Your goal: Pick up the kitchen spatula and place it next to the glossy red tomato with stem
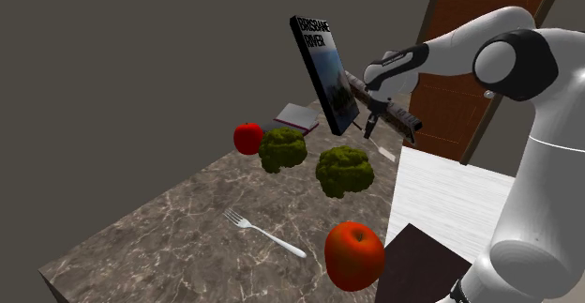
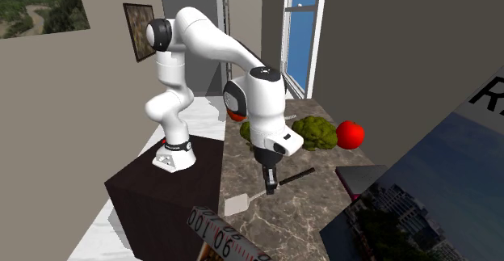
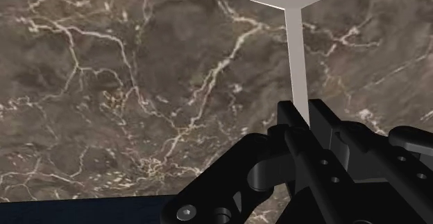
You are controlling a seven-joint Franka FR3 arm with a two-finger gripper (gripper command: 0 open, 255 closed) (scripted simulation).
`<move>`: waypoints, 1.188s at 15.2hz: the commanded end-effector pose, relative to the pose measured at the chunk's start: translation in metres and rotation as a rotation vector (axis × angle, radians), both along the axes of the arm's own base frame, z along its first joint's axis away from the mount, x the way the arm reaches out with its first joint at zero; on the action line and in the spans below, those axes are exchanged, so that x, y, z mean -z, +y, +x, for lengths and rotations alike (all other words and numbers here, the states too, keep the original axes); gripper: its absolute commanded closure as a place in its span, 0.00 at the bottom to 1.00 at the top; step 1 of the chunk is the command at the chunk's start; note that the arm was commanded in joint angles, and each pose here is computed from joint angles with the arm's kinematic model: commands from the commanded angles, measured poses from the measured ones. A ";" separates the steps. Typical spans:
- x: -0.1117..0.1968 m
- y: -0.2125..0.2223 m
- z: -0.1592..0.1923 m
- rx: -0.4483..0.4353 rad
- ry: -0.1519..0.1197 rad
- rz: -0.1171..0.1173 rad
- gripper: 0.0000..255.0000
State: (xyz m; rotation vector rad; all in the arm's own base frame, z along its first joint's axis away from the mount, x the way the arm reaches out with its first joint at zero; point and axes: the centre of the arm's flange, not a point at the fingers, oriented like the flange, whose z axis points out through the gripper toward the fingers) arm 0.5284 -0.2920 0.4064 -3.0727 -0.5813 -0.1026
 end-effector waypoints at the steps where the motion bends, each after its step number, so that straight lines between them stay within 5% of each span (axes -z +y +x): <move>1: -0.011 0.001 0.000 0.000 0.000 0.000 1.00; 18: -0.101 0.001 0.000 0.000 0.000 0.000 1.00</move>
